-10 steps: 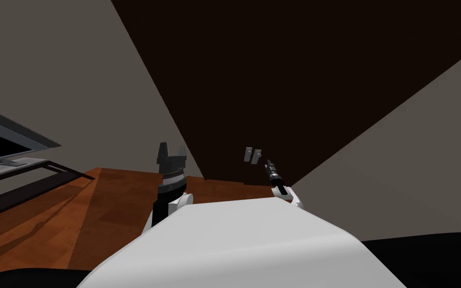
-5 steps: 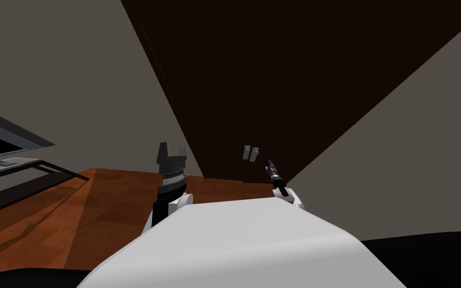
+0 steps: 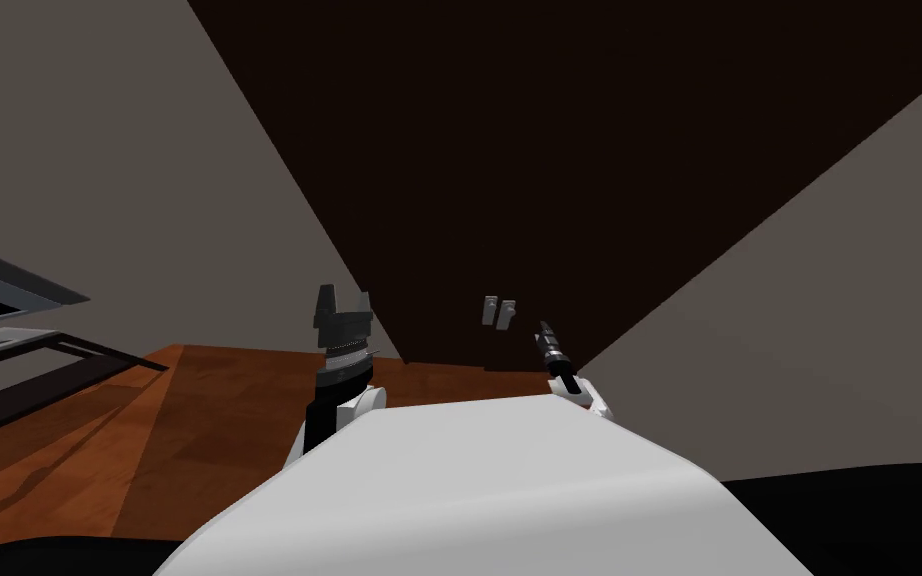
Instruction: Pull the door open
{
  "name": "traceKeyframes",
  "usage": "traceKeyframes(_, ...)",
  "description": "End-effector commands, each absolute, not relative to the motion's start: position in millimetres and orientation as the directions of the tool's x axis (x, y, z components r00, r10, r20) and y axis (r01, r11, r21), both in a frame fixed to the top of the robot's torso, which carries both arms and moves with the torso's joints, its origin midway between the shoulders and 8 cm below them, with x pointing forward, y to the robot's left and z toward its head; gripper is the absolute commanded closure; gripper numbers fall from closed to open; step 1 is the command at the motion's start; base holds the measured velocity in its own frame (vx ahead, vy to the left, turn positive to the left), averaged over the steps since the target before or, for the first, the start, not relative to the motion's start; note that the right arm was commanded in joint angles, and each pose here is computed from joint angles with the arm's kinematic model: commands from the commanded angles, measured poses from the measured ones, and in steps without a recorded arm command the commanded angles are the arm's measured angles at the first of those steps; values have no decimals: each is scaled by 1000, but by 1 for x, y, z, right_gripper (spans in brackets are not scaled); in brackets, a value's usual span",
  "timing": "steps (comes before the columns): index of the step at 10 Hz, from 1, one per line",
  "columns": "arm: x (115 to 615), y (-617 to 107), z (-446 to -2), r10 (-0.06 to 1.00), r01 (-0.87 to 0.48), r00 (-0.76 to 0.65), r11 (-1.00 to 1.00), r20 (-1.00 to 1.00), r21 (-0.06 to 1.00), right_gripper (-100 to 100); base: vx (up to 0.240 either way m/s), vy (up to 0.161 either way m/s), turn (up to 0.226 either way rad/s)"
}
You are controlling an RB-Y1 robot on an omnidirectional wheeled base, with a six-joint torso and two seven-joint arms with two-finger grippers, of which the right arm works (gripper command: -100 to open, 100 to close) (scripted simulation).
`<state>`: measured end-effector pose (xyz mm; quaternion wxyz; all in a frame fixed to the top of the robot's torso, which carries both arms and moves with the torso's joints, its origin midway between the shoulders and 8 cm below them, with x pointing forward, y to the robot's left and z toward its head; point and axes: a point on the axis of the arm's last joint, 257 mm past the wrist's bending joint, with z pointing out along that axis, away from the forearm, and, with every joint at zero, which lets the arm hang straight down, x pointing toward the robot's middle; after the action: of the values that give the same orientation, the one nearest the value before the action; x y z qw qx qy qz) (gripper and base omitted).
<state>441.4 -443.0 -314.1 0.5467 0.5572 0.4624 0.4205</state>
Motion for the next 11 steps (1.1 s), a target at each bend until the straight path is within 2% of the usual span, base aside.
traceKeyframes(1, 448, -434, -311, 978, 42, 205, 22, -30, 999, -100, 158, -12, 86)
traceKeyframes(5, 463, -414, -304, 985, 16, 174, 14, -16, 1000, -100, 152, 42, 92)
traceKeyframes(6, 463, -414, -304, 985, 16, 174, 14, -16, 1000, 100, -10, -3, -32)
traceKeyframes(11, 463, -414, -304, 985, 16, 174, 14, -16, 1000, 100, -17, -7, -1)
